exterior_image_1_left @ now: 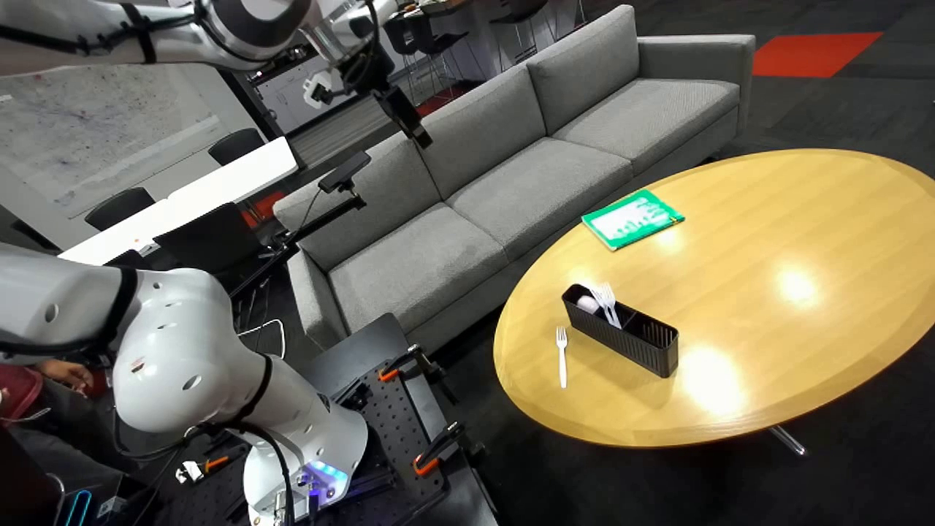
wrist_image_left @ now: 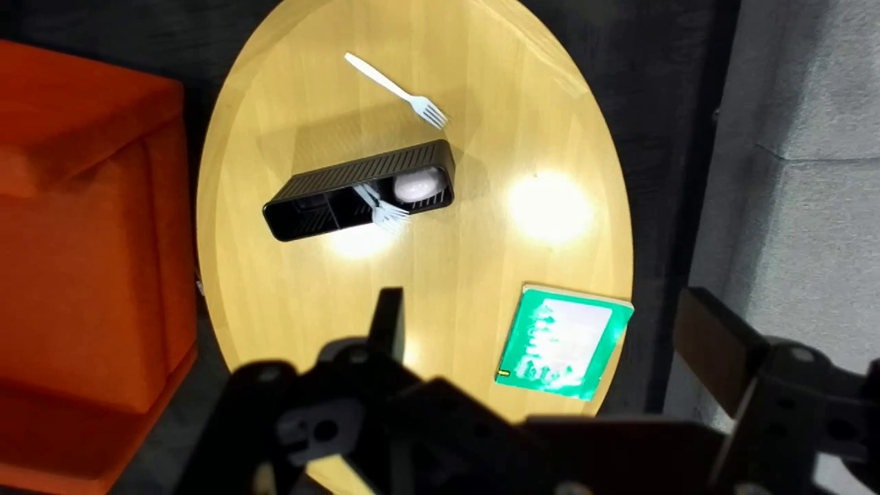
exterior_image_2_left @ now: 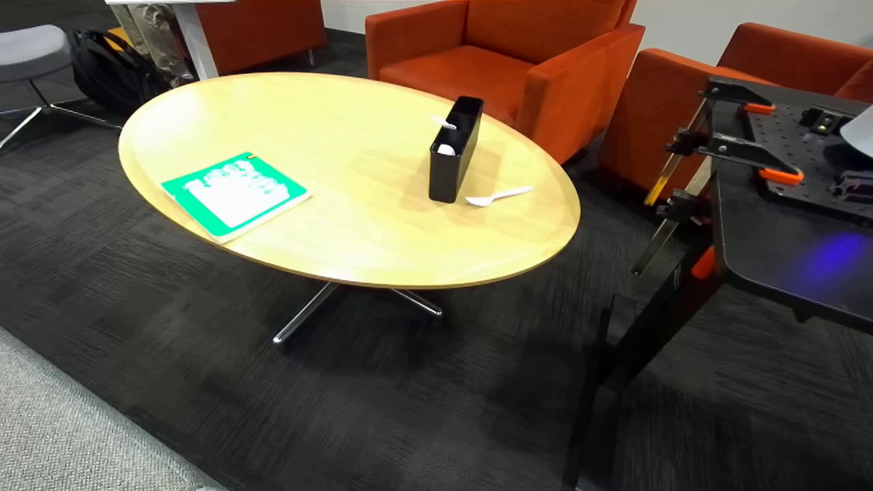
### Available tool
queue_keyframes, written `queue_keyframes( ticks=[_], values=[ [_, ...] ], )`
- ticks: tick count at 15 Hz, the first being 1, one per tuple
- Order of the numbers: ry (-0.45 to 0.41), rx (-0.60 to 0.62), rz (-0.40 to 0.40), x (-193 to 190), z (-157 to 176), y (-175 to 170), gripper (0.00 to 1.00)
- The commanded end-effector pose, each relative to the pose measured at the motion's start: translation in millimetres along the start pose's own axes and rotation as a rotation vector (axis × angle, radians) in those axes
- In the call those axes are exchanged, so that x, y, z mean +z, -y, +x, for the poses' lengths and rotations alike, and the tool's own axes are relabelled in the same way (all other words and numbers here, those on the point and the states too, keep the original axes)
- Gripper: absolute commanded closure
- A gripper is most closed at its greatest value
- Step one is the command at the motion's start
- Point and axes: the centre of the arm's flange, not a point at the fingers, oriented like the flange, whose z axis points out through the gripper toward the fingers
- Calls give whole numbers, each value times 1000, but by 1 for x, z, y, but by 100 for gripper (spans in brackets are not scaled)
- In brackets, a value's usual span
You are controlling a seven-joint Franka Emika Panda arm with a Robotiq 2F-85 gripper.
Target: Put the white fork on the table into the utensil basket
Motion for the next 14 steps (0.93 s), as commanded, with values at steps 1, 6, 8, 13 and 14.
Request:
queue_keyframes(
  ticks=[1,6,8,13,14],
  values=[
    [24,-32,-11,78,20,-36,0],
    [105,-47,14,176,21,-91,0],
    [144,-59,21,201,16,-105,0],
    [218,-87,-75,213,6,-115,0],
    [221,-89,-79,214,6,-116,0]
  ],
)
